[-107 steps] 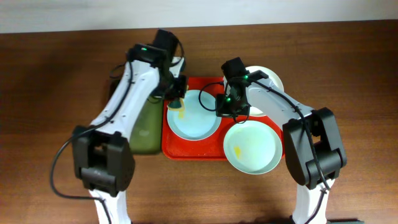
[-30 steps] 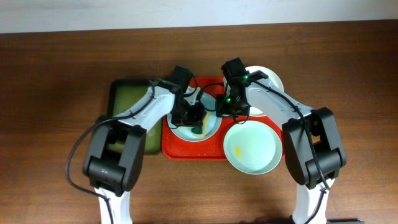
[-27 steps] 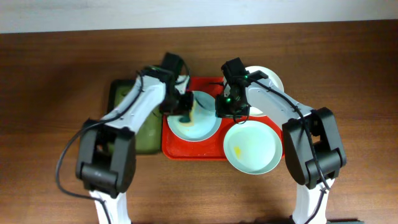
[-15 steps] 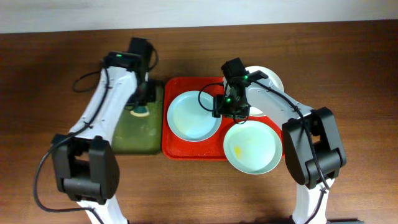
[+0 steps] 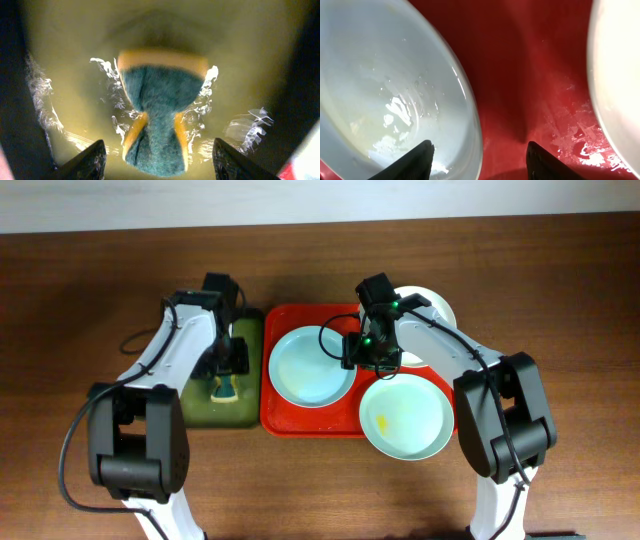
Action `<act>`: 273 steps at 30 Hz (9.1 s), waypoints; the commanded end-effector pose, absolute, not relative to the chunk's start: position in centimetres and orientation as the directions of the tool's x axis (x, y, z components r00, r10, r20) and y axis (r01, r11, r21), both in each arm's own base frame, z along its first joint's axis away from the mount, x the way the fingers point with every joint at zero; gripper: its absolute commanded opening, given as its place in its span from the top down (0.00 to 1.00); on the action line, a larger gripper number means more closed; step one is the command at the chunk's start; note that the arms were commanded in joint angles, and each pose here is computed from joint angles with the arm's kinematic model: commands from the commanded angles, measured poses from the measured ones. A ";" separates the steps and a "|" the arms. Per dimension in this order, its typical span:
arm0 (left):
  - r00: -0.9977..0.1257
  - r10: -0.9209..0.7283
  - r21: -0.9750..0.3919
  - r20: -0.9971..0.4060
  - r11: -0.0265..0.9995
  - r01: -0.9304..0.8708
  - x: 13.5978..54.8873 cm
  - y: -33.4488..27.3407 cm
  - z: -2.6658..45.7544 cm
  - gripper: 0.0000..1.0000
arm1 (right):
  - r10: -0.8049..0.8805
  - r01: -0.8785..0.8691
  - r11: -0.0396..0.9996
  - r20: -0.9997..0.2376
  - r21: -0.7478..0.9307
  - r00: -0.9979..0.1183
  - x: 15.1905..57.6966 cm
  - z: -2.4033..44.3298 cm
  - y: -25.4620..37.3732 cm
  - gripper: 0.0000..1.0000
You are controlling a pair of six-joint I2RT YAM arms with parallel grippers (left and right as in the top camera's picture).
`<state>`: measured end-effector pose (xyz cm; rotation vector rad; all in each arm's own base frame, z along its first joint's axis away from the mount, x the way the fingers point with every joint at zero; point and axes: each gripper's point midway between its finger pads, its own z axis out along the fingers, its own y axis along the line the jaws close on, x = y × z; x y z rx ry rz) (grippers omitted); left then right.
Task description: Clean dirty plates on tray and stack at the side
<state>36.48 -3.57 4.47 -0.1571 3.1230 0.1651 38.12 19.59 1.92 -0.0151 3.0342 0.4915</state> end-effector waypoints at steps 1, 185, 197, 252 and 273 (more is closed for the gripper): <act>-0.968 -0.173 0.040 -0.182 0.982 -0.183 41.2 -3.3 11.4 0.30 | -0.014 -0.029 0.950 -0.050 0.310 -0.999 37.6 1.3 19.8 0.39; -0.709 -0.578 -0.212 -0.405 0.813 -0.542 41.3 13.4 25.0 0.01 | -0.040 -0.032 0.997 -0.123 -0.072 -0.992 35.7 12.7 16.7 0.96; -0.709 -0.578 -0.212 -0.405 0.813 -0.542 41.3 13.4 25.0 0.01 | -0.073 -0.077 0.997 -0.189 0.011 -0.979 38.2 12.6 17.1 0.01; -0.922 -0.330 -0.278 -0.201 0.922 -0.269 38.6 3.7 22.4 0.01 | 0.166 0.156 0.981 -0.080 0.113 -0.983 35.2 2.0 14.3 0.67; -0.992 -0.007 -0.042 -0.129 0.999 -0.002 36.9 -3.0 6.3 0.74 | 0.159 0.159 0.975 0.011 0.154 -0.987 33.4 1.9 15.1 0.95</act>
